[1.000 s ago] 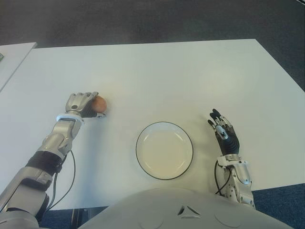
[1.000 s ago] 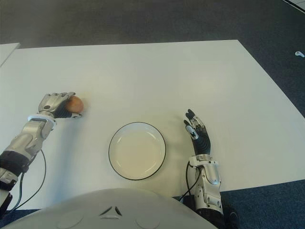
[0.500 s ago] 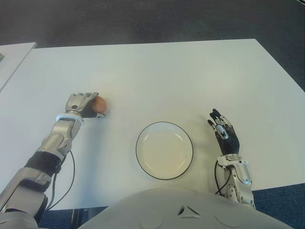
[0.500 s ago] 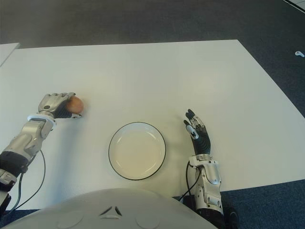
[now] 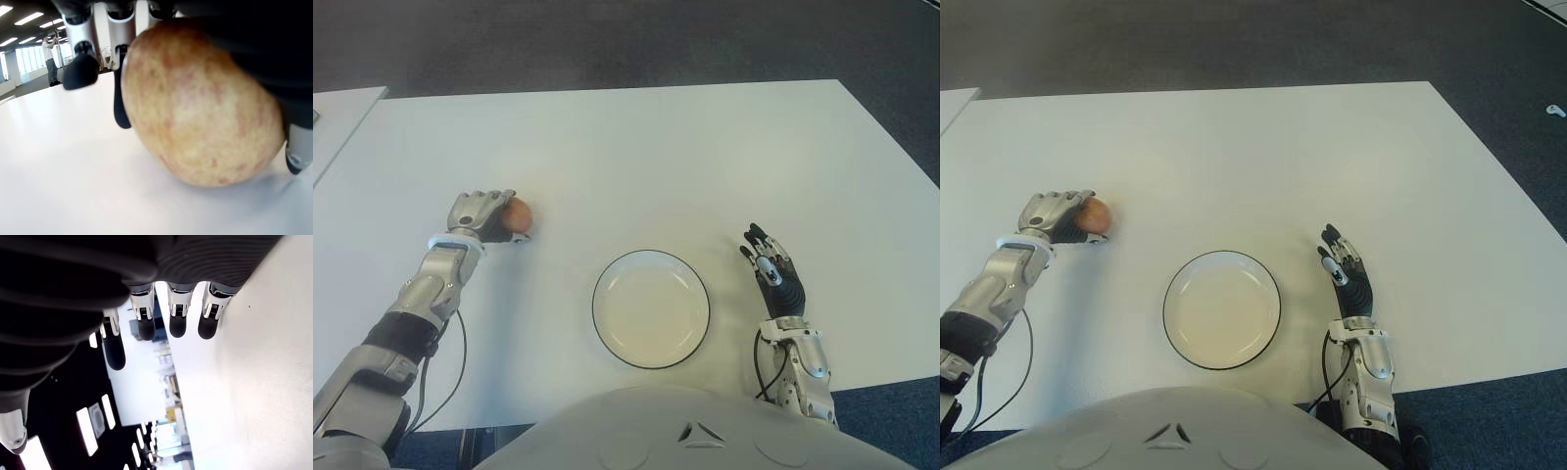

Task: Put the apples into the plate.

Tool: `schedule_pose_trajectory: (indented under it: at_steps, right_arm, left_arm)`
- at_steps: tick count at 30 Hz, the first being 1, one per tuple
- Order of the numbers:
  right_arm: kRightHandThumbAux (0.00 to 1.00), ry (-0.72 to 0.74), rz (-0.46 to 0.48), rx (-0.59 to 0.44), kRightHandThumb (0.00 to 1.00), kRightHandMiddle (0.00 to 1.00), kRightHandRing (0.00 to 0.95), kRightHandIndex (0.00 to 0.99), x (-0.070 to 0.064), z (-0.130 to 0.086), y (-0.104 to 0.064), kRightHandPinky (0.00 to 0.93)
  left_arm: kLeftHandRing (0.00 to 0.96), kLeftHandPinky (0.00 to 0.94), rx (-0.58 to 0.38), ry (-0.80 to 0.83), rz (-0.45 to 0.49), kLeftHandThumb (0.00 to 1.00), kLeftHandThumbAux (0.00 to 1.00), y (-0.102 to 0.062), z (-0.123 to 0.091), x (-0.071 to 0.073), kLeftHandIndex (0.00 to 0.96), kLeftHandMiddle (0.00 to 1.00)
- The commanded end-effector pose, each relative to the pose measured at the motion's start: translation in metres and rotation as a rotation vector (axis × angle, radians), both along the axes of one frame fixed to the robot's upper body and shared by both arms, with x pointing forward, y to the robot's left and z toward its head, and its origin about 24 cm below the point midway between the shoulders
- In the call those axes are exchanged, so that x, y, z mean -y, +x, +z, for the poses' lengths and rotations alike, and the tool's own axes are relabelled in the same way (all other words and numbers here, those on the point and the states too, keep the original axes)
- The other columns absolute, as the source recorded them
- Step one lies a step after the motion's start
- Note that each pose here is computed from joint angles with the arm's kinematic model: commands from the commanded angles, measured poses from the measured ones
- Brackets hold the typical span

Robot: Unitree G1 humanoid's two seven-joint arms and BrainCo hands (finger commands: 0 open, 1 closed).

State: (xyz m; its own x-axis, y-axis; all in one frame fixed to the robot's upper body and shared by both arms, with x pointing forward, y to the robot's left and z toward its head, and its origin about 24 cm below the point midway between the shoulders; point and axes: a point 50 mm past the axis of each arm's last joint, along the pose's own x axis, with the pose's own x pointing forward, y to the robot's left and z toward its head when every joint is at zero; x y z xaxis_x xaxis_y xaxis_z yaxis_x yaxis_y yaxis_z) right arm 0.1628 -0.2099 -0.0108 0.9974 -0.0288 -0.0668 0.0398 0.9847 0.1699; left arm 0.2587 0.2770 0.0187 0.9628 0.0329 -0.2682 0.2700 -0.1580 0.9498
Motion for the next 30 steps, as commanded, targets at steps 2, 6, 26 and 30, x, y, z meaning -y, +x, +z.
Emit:
schedule_pose_trajectory:
  at_steps: [2, 6, 26, 30]
  right_arm:
    - [0.554, 0.018, -0.006, -0.063, 0.357, 0.103, 0.018, 0.214, -0.001, -0.009, -0.007, 0.001]
    - [0.551, 0.019, -0.004, -0.068, 0.369, 0.097, 0.010, 0.216, 0.000, -0.009, -0.008, 0.000]
    - [0.521, 0.007, 0.035, -0.060, 0.306, 0.135, 0.042, 0.259, 0.003, -0.007, -0.010, 0.005]
    - [0.513, 0.012, 0.039, -0.063, 0.308, 0.137, 0.040, 0.266, 0.004, -0.007, -0.010, 0.010]
  left_arm:
    - [0.813, 0.799, -0.116, -0.004, -0.009, 0.852, 0.668, -0.018, -0.019, 0.001, 0.402, 0.528]
    - [0.813, 0.797, -0.057, -0.005, -0.029, 0.852, 0.668, -0.011, 0.003, 0.001, 0.402, 0.527]
    - [0.829, 0.779, 0.265, -0.031, -0.162, 0.856, 0.666, -0.009, 0.100, 0.027, 0.404, 0.530]
    - [0.829, 0.782, 0.321, -0.004, -0.166, 0.856, 0.666, -0.009, 0.111, 0.028, 0.403, 0.528]
